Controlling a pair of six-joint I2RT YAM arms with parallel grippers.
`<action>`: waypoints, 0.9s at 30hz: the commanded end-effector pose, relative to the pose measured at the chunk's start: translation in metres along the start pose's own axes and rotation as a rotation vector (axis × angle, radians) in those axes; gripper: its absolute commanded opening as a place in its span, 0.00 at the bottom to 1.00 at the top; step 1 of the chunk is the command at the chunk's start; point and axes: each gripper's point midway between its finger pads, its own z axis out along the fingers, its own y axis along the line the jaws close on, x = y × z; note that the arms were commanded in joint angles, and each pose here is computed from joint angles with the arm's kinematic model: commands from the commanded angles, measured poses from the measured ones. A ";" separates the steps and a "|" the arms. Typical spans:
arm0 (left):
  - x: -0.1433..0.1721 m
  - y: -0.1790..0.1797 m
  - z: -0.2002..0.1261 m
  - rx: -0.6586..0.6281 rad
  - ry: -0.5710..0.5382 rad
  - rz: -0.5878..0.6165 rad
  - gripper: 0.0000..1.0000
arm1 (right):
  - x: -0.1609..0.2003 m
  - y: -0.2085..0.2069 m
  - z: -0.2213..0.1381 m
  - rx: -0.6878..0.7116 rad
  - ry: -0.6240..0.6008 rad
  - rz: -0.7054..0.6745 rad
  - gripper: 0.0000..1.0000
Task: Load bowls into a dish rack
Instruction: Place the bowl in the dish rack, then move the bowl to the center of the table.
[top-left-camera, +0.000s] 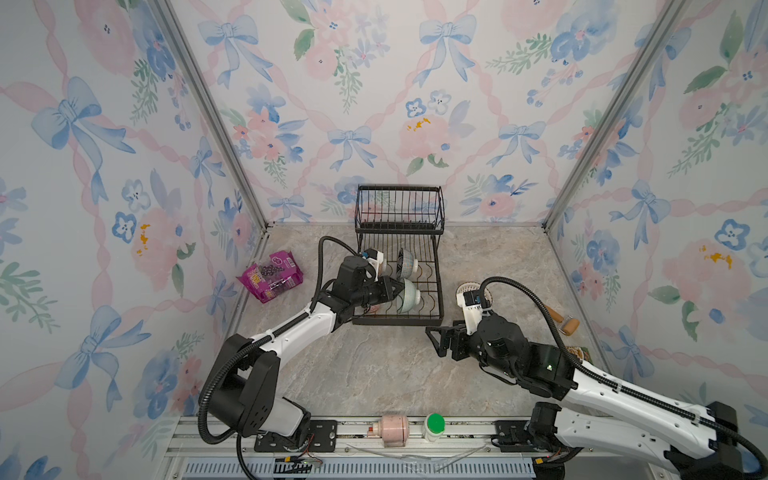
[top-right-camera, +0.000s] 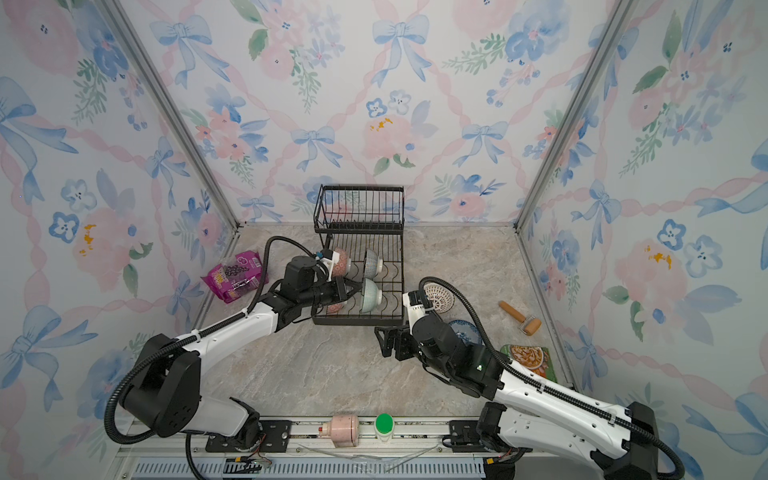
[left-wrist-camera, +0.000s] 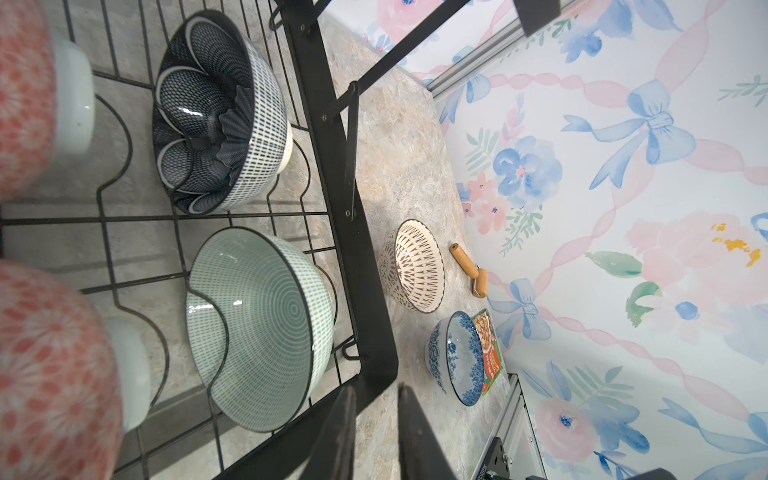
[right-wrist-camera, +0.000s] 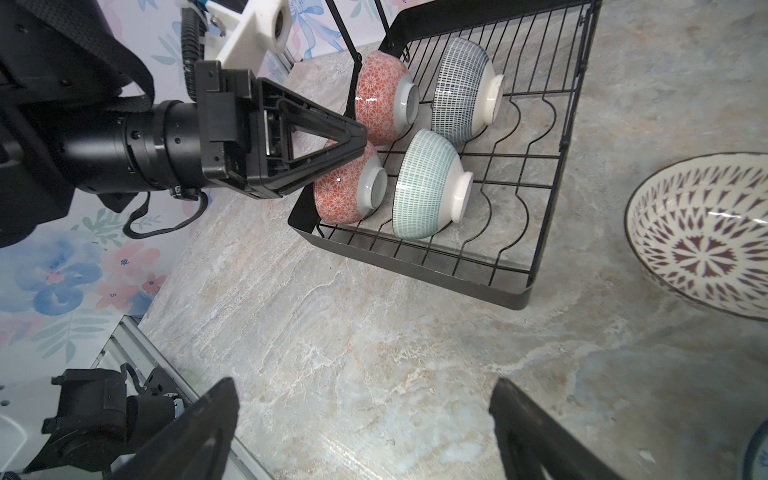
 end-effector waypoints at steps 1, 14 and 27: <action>0.002 0.002 -0.017 -0.027 -0.017 0.037 0.23 | 0.016 -0.010 -0.001 0.040 0.047 0.002 0.96; 0.026 -0.004 -0.073 -0.038 -0.057 0.099 0.31 | 0.029 -0.026 -0.017 0.124 0.130 0.007 0.96; 0.031 -0.016 -0.076 0.039 -0.051 0.157 0.39 | 0.018 -0.077 -0.020 0.229 0.136 0.068 0.96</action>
